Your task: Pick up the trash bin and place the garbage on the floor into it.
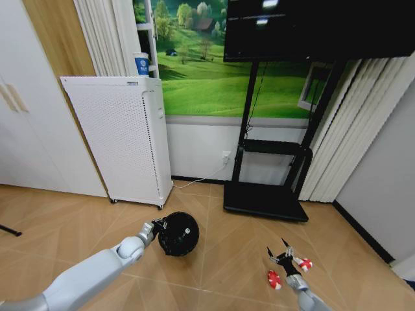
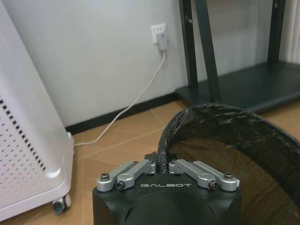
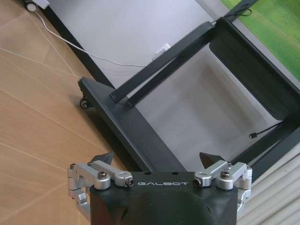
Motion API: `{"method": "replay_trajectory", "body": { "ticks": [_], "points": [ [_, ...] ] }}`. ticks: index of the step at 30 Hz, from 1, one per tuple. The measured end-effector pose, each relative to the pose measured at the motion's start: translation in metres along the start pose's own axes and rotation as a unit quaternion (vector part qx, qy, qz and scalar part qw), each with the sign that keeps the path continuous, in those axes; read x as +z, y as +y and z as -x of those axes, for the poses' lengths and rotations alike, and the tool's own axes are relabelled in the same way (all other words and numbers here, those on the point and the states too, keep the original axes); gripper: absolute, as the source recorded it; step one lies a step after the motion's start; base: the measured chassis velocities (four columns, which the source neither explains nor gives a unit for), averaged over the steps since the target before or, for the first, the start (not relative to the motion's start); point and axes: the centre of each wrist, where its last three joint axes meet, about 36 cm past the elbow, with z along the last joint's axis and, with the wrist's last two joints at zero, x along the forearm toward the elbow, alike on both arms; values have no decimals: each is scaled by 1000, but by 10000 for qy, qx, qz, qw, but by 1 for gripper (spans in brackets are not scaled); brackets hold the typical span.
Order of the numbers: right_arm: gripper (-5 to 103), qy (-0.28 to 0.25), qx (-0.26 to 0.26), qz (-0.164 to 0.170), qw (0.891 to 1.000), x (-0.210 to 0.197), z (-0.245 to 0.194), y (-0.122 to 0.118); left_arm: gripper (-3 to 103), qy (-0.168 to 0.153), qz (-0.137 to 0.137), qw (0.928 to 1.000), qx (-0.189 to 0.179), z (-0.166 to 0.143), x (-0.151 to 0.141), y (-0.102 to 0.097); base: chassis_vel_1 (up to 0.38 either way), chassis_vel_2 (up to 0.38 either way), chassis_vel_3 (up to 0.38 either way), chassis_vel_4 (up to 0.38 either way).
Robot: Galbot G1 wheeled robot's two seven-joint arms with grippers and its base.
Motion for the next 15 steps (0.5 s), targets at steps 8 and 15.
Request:
{"method": "replay_trajectory", "body": {
  "ticks": [8,15],
  "points": [
    [100,52,5,12,10000,2,-5,3,6,-608,-143,9979,-188,10,-23,-10,-13,-26,-21,16],
    [100,47,75,-15,10000,5,-7,-6,6,-775,-313,9963,-216,5,-30,-20,41,15,-21,-9]
  ]
}}
